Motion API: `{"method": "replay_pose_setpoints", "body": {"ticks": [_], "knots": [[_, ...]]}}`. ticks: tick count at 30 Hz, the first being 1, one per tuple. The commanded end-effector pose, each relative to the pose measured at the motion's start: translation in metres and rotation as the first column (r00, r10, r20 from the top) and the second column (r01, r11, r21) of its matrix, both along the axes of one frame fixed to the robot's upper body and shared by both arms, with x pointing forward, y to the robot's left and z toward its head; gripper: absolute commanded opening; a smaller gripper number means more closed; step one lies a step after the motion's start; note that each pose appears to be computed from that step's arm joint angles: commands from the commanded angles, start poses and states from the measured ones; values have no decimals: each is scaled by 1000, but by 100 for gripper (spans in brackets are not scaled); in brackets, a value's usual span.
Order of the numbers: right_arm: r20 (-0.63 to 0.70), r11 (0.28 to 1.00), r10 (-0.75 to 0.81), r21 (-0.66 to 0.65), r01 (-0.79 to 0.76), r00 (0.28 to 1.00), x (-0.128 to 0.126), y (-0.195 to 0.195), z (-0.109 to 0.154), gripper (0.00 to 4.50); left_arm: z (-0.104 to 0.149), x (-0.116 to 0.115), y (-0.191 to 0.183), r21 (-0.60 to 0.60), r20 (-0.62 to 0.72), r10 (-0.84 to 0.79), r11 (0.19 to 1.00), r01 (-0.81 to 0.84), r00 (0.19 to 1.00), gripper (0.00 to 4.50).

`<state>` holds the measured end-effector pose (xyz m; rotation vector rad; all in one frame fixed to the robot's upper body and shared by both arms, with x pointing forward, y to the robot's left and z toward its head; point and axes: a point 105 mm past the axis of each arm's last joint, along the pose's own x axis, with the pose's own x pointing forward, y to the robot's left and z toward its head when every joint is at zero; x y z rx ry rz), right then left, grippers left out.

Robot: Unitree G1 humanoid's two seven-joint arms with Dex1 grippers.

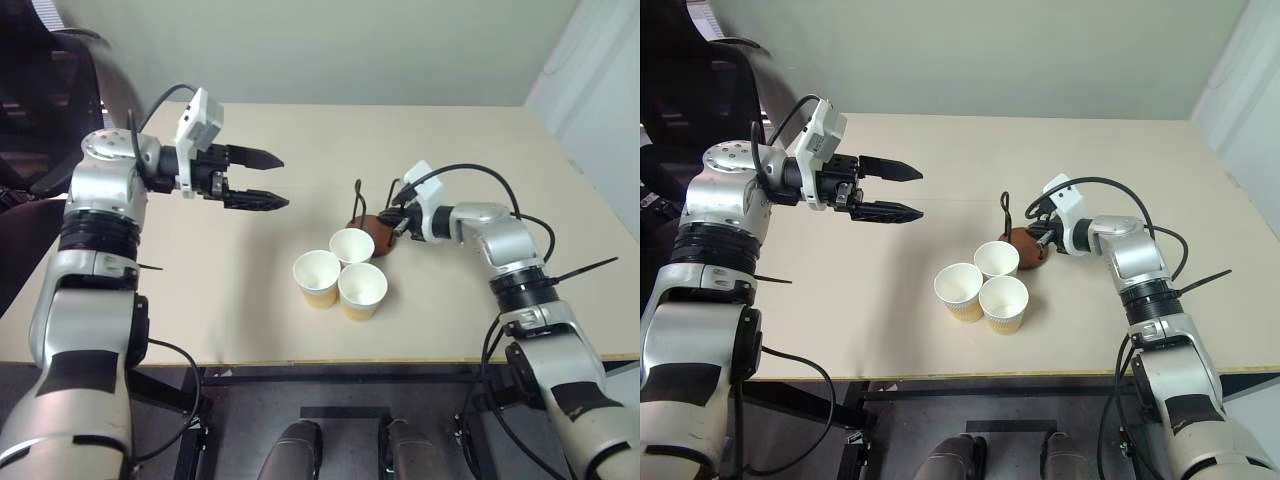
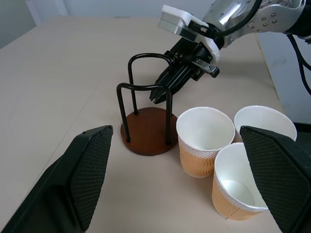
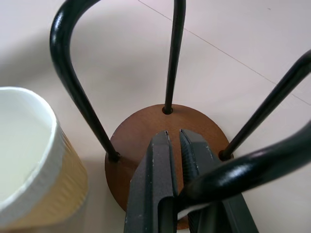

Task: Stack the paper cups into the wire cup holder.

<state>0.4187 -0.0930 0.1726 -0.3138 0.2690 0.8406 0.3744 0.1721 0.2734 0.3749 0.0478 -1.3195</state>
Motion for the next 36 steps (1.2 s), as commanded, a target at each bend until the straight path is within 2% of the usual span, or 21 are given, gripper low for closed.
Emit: {"method": "replay_pose_setpoints", "body": {"ticks": [1,24,35,36], "knots": [[67,999,36,-2,-36,997,2,8,20,5,15,-7,5,-4,49,-25,1000,25,998,450],[112,998,67,-20,-65,991,15,31,27,5,14,-9,5,-8,45,-23,1000,23,999,450],[83,996,71,-62,-66,994,18,32,13,5,14,-10,5,-10,42,-26,1000,26,999,450],[78,996,73,-61,-68,994,18,33,13,30,14,-10,5,-10,42,-26,1000,26,999,450]]}}
